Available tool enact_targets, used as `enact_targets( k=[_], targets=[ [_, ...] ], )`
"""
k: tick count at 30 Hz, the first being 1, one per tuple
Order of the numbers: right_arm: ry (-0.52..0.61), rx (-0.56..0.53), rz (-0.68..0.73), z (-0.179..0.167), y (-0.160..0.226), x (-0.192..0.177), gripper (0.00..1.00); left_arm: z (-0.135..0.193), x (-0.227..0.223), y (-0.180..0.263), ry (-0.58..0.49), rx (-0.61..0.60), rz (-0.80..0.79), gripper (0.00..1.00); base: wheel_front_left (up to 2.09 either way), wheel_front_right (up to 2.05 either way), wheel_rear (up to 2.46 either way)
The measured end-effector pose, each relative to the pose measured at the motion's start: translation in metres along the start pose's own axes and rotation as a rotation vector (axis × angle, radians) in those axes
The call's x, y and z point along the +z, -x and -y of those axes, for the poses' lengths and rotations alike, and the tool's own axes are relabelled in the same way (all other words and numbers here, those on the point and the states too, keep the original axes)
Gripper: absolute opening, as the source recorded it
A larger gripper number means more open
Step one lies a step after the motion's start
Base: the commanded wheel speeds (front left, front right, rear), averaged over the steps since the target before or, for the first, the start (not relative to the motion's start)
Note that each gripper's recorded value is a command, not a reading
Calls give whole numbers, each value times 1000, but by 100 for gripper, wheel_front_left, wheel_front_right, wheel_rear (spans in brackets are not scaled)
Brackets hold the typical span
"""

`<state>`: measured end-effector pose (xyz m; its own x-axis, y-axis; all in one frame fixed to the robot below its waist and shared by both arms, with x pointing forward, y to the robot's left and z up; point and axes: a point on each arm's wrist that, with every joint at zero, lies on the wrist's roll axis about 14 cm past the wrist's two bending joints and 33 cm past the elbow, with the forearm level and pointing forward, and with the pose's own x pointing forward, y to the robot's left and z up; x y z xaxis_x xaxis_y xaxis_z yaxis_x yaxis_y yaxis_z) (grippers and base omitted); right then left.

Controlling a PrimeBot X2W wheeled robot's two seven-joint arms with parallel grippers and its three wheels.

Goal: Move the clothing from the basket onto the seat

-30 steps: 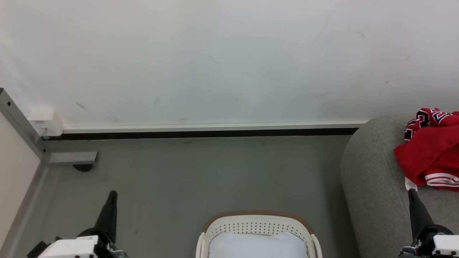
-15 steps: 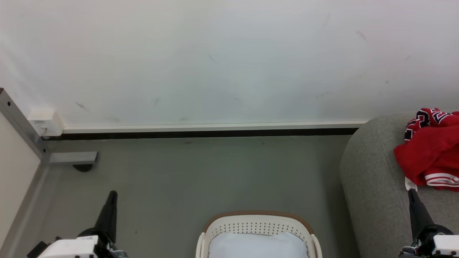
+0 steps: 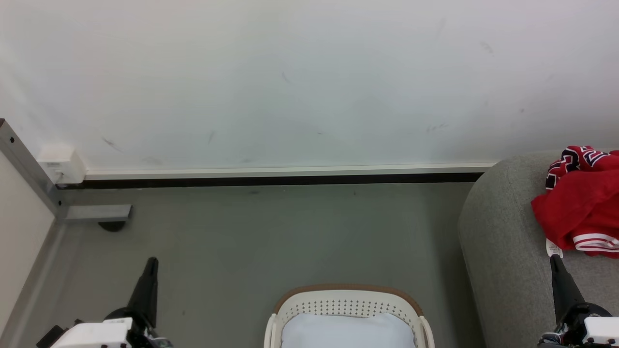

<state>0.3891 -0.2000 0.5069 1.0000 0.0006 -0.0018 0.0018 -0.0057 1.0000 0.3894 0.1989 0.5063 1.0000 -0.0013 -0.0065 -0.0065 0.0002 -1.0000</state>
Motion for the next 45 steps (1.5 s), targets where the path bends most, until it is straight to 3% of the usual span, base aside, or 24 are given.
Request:
enact_targets(
  k=[45],
  targets=[
    [-1, 0, 1, 0, 0, 0, 0, 0, 0, 0, 0, 0, 0, 0, 0, 0, 0]
  ],
)
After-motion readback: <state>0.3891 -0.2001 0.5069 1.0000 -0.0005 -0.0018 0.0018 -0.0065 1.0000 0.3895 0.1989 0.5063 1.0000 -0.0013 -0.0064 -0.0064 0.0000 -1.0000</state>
